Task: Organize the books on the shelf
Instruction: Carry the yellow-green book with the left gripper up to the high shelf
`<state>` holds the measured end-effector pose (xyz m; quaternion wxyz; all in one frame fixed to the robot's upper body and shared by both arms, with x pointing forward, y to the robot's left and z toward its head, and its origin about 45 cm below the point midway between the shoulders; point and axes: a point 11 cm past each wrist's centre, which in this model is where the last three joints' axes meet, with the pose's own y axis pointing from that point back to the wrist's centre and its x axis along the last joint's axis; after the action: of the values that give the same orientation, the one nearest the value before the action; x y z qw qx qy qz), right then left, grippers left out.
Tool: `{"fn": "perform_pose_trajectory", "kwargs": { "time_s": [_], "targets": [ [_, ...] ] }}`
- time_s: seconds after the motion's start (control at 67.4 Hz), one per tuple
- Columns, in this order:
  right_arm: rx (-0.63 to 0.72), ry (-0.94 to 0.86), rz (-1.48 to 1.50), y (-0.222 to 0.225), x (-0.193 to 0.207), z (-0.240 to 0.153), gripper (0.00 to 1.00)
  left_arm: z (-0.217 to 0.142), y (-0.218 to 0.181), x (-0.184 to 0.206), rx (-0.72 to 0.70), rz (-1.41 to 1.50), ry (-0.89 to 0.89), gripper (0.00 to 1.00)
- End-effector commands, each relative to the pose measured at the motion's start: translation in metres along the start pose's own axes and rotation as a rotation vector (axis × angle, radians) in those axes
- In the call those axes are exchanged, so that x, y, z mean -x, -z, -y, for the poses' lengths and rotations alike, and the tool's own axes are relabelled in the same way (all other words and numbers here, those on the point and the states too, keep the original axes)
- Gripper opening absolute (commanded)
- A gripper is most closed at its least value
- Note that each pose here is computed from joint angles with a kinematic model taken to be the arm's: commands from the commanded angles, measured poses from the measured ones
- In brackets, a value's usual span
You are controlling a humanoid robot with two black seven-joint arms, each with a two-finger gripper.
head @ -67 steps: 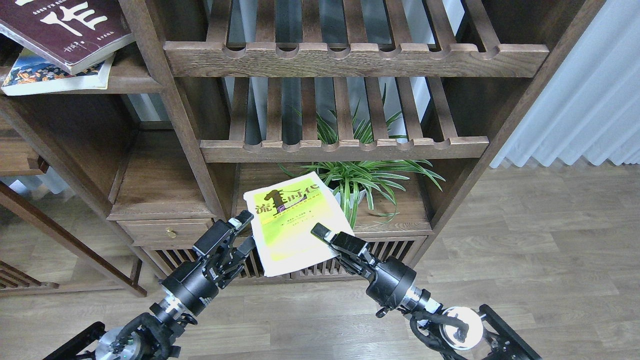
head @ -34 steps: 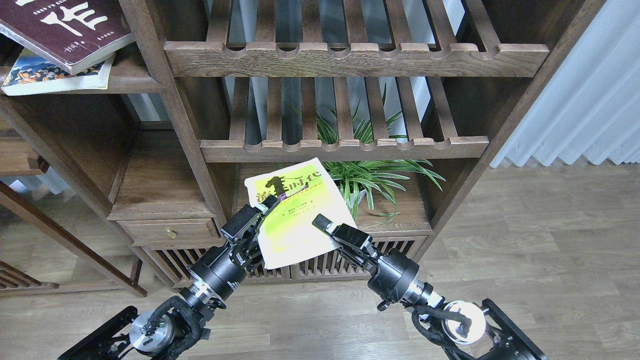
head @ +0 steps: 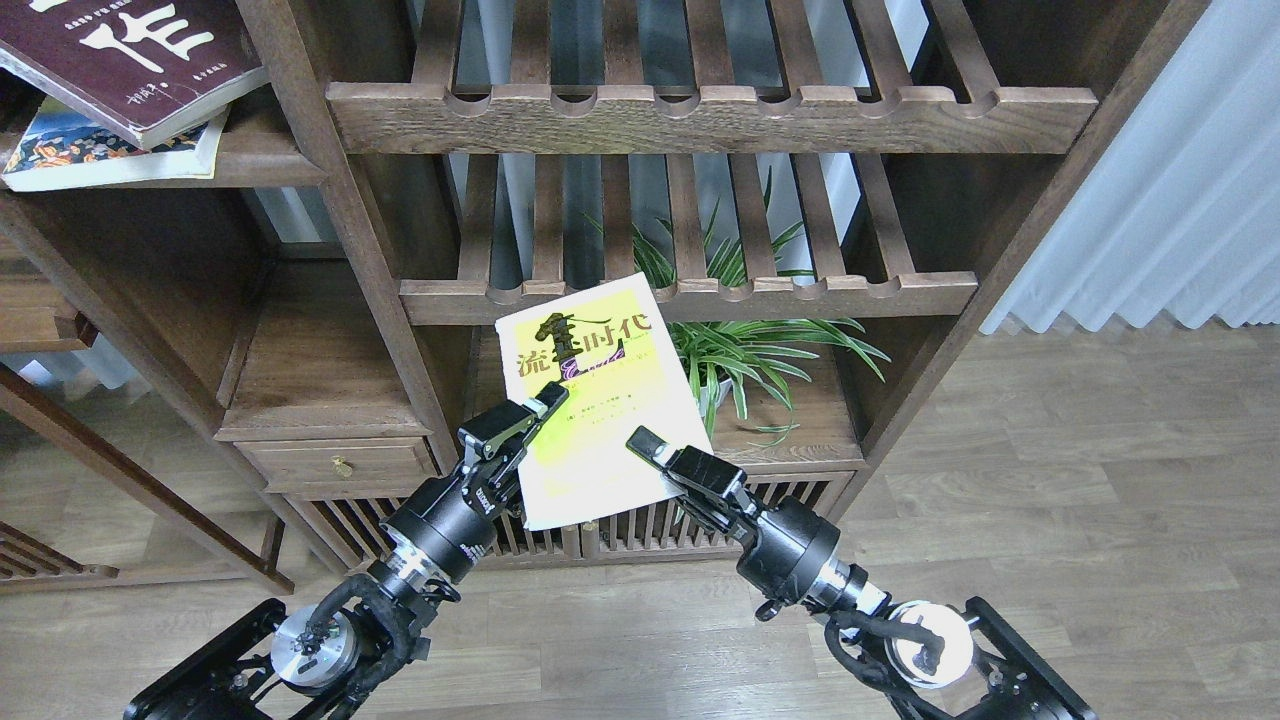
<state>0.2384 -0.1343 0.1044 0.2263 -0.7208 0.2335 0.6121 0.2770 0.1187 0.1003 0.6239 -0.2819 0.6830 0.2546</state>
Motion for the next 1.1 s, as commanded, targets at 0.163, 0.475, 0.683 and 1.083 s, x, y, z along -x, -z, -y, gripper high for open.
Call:
{"fn": "perform_pose_trajectory", "kwargs": {
  "time_s": [0.163, 0.475, 0.683, 1.083],
  "targets": [
    [-0.018, -0.048, 0.013, 0.006, -0.015, -0.006, 0.41, -0.041, -0.027, -0.001, -0.098, 0.114, -0.090, 0.00],
    [-0.020, -0.074, 0.013, 0.011, -0.023, -0.007, 0.77, -0.081, -0.077, 0.026, -0.107, 0.276, -0.156, 0.00],
    [-0.021, -0.088, 0.010, 0.015, -0.027, -0.005, 0.77, -0.105, -0.109, 0.051, -0.143, 0.401, -0.218, 0.00],
    [-0.022, -0.103, 0.006, 0.021, -0.031, -0.004, 0.77, -0.123, -0.169, 0.144, -0.190, 0.762, -0.299, 0.01]
  ]
}}
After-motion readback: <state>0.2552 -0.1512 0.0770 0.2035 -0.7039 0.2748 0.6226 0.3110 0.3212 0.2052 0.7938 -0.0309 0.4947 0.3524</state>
